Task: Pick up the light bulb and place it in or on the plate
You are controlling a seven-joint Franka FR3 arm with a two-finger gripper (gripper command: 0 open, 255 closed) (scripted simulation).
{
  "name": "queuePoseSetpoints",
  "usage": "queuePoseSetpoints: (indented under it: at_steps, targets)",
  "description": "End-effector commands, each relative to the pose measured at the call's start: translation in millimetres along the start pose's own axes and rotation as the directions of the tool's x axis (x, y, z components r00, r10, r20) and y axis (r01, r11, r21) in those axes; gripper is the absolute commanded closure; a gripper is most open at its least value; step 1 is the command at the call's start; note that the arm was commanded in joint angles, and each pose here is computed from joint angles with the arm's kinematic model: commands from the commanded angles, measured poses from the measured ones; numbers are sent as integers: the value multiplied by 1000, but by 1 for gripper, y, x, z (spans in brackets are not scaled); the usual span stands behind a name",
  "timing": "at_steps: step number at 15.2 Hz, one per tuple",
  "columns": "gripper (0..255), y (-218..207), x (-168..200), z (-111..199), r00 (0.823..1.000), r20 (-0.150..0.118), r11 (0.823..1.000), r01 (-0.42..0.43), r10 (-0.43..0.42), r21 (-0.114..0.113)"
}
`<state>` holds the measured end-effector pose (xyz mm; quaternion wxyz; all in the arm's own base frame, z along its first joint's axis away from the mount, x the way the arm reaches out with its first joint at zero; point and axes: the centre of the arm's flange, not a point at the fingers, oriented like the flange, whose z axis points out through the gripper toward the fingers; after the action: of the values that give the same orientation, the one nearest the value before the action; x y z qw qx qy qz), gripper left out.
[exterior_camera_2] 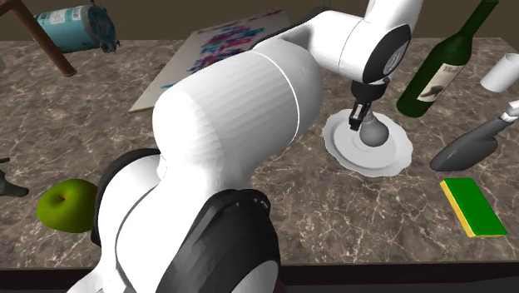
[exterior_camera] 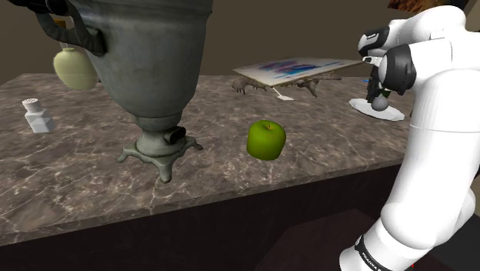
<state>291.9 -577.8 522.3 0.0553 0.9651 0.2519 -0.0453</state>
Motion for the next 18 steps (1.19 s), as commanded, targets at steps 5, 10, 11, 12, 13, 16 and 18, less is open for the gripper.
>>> queuePoseSetpoints:
  at_steps: [5,10,11,12,13,16,18]
  targets:
    - [0,-6,-4,11,1000,7,1000,-9,9,22]
    - [0,-3,-4,11,1000,7,1000,-9,9,22]
    - [0,-3,-4,-2,1000,7,1000,-9,9,22]
    - [0,-2,-4,-15,1000,7,1000,-9,9,22]
    - [0,-2,-3,-28,1000,7,1000,-9,9,22]
    - [0,-2,-3,-39,1000,7,1000,-9,9,22]
    - [0,-2,-3,-39,1000,7,1000,-9,9,22]
